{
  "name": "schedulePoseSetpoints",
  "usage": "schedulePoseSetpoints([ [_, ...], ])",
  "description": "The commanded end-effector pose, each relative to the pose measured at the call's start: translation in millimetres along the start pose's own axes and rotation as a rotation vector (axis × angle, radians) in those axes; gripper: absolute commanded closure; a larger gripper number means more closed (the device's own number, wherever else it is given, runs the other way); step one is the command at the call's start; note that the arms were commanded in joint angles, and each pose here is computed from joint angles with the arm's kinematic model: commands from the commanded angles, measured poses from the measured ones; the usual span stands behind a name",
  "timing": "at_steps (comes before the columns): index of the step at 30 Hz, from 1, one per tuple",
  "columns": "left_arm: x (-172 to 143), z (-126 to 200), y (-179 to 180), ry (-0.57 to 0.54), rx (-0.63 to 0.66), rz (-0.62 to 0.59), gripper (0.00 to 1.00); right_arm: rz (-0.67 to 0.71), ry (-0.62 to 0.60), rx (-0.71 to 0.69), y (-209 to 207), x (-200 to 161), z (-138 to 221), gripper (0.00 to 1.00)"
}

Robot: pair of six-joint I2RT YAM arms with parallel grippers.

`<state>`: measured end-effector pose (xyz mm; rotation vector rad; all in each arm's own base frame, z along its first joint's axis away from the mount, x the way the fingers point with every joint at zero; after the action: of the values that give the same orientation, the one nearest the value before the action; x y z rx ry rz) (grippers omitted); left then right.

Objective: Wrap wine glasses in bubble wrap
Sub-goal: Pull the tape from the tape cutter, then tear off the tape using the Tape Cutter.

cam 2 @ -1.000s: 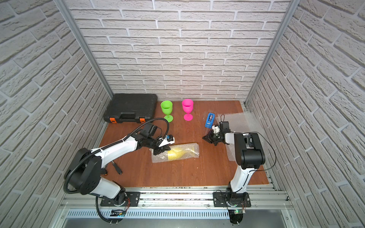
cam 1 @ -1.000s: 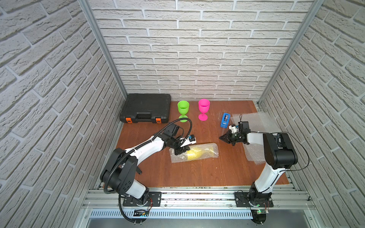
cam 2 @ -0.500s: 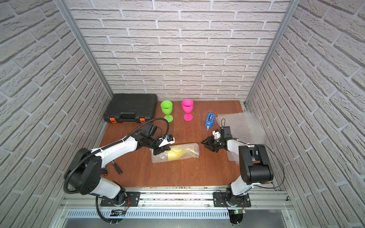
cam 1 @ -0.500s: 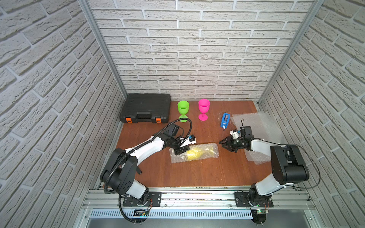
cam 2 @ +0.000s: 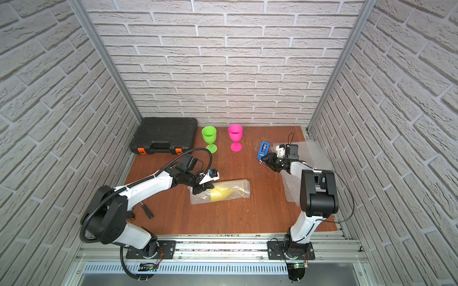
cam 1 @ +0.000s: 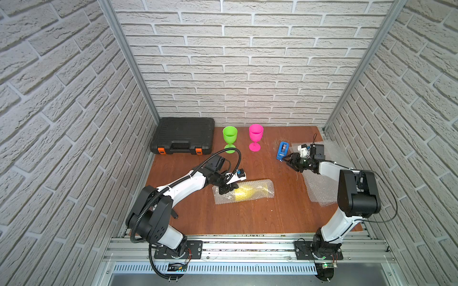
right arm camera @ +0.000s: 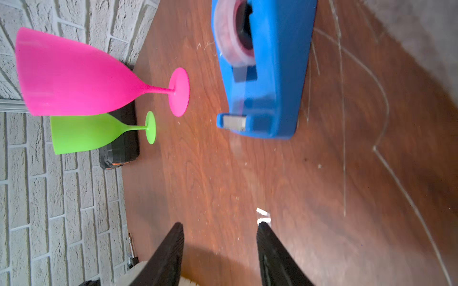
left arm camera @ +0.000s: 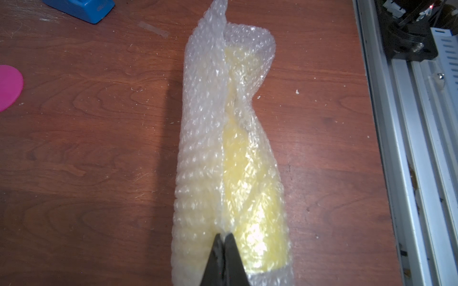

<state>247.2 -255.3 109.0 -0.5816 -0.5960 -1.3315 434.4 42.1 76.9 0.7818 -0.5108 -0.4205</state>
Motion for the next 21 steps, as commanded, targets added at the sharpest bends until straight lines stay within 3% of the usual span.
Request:
schedulePoseSetpoints([
  [1, -10, -5, -5, 0.042, -0.033, 0.019, 1.00, 0.059, -0.062, 0.100, 15, 28, -13, 0.59],
  [12, -10, -5, -5, 0.042, -0.036, 0.022, 1.00, 0.018, -0.053, 0.167, 4, 34, -39, 0.66],
  [21, -10, -4, -5, 0.043, -0.033, 0.019, 1.00, -0.005, -0.042, 0.150, -3, 30, -41, 0.84],
])
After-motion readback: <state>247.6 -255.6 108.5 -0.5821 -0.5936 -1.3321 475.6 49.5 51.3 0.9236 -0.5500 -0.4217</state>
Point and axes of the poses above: each gripper's point midway between its finger pads, its own z axis back along the fingers, its own y axis along the line the jaws close on, x = y × z, the point moved 1 cm from there along z, back along the fingers, and after that the axes turned 4 degrees about z, right-handed, at the moved point
